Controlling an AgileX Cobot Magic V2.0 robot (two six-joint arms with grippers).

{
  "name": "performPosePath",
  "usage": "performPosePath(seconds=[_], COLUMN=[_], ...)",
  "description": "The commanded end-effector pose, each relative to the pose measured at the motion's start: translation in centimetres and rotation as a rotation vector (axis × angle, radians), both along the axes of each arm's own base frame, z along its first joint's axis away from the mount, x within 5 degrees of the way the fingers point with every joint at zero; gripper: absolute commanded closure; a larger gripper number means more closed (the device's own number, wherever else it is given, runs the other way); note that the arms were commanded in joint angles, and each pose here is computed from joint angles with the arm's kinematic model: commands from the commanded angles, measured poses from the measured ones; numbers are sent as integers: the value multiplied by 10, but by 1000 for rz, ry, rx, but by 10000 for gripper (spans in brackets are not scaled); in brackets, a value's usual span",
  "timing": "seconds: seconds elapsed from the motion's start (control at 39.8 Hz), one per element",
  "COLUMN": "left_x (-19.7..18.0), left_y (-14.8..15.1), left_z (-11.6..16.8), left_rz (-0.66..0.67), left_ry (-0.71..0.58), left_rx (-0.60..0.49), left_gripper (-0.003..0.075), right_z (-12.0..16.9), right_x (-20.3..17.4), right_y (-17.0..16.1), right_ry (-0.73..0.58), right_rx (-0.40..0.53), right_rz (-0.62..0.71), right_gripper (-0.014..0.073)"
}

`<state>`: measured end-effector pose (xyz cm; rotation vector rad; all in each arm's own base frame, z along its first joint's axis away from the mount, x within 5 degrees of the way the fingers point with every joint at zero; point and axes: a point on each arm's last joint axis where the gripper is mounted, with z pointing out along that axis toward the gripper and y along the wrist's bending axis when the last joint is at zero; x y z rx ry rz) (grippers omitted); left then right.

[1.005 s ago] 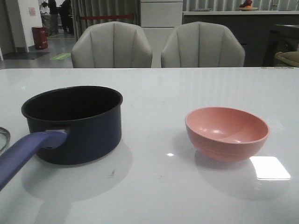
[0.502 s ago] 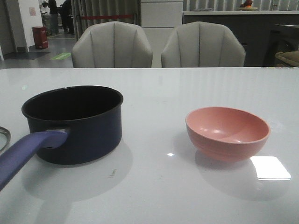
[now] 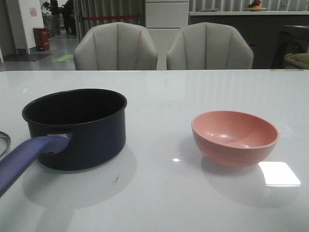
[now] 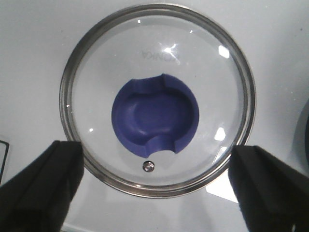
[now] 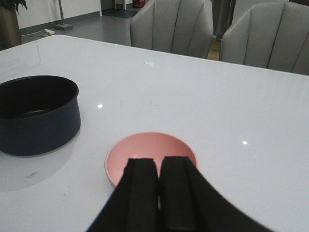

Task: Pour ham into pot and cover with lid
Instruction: 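Grasp the purple knob of the glass lid with the left gripper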

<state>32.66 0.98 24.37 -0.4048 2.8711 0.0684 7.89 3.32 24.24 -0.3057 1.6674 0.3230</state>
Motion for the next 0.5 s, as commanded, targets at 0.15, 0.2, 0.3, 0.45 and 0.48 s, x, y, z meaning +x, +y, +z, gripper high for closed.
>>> performPosePath(seconds=[0.15,0.2,0.3,0.45,0.48], left_x=[14,16,18,23,24], left_y=[0,0,-1,0,0], left_z=[1,-4,-11,-21,-22], left_rz=[-10,-6,-4,-6,-6], left_ry=[-17,-3,13,41,45], left_rx=[-4,-10,-17,-17,-17], left_gripper=[94,94,94,94,94], right_z=[16,16,16,16,16], right_x=[1,1,1,1,1], right_y=[-2,-2,-2,-2,-2], right_ry=[-87,-87,-87,-87,-87], right_rx=[24,24,24,24,24], right_rz=[-25,-25,-25,-25,-25], right_gripper=[434,434,434,434,434])
